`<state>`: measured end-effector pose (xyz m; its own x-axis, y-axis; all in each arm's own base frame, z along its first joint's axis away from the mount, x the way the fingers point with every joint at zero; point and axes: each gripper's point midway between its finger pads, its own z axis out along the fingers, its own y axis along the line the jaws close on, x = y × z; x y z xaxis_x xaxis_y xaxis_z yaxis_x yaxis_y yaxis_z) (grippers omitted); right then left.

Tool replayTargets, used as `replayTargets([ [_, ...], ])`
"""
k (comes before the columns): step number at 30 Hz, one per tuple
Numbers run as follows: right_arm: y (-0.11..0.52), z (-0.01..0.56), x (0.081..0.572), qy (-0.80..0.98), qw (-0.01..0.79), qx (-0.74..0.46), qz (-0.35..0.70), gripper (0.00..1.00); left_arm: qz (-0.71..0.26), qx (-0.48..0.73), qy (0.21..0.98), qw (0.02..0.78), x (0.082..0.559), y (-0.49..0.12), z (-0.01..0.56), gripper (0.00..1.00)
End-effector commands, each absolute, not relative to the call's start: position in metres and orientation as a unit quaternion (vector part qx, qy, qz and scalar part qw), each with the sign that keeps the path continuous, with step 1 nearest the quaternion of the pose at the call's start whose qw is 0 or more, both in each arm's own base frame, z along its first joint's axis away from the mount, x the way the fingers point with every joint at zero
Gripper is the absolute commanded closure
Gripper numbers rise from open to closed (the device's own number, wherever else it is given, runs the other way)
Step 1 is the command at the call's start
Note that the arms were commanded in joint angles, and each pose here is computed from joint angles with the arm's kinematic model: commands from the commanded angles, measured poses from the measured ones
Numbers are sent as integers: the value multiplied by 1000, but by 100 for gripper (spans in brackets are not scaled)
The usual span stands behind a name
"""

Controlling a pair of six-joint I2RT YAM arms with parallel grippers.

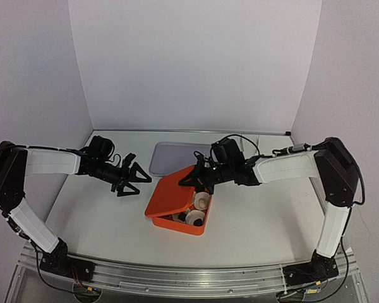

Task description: Pack the chocolate

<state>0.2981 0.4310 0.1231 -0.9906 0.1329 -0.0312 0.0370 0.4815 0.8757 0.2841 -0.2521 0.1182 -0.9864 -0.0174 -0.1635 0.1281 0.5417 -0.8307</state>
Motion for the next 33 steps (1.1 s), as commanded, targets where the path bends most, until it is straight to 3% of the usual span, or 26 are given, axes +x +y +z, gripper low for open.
replayTargets([
  [1,417,143,303,856,80,68,507,100,-488,71,866,86,288,-270,128,9],
  [11,413,175,307,844,121,53,520,100,-490,83,864,82,290,-279,127,10],
  [24,410,169,300,813,146,61,561,100,-493,95,861,81,302,-293,120,10],
  [33,393,149,295,824,179,83,531,100,-493,104,861,68,304,-303,112,18],
])
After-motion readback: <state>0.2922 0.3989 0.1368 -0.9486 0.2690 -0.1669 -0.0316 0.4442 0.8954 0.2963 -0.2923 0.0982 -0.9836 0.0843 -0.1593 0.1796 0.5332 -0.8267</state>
